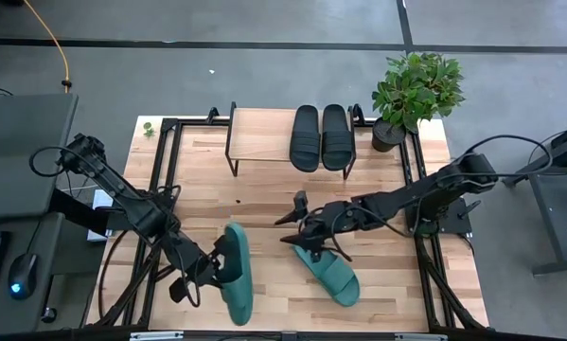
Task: Pick and place slides into the shelf
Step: Put the left green slipper on the shelf
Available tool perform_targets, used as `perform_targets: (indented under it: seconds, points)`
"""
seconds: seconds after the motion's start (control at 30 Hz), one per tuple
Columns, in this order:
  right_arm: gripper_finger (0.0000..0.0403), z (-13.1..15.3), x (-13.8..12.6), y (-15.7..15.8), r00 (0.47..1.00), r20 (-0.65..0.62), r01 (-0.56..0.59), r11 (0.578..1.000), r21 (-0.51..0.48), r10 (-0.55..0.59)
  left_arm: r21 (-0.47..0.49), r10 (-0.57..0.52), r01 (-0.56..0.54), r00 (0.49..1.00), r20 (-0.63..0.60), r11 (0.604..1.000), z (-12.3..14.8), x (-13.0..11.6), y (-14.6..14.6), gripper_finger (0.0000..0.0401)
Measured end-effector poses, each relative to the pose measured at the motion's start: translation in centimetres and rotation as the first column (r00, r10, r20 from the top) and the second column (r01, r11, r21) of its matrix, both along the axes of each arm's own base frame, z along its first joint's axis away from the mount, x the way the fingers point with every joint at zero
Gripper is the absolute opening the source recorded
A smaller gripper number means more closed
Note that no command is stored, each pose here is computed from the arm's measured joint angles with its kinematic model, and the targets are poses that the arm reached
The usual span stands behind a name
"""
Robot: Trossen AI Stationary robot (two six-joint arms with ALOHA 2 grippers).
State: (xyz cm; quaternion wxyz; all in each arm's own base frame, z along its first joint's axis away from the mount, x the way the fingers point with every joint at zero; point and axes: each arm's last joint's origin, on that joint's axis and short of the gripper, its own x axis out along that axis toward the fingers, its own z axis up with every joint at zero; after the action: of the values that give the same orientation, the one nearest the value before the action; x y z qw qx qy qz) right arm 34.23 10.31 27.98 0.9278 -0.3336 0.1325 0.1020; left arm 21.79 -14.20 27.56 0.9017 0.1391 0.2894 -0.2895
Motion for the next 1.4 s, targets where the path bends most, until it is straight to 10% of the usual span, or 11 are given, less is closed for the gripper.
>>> perform_targets:
  seconds: [0.73,1.4]
  points:
    - [0.0217,-2.6,5.9,4.2,0.998,-0.001,0.068,0.966,-0.249,-0.071,-0.014,-0.074,0.074,0.997,0.009,0.997,-0.5,0.6,-0.6,0.0018]
    - [0.0217,-1.9,5.0,6.6,0.991,0.039,0.132,0.912,-0.387,-0.126,-0.011,-0.081,0.08,0.996,-0.029,0.997,-1.2,0.9,-0.8,0.0007]
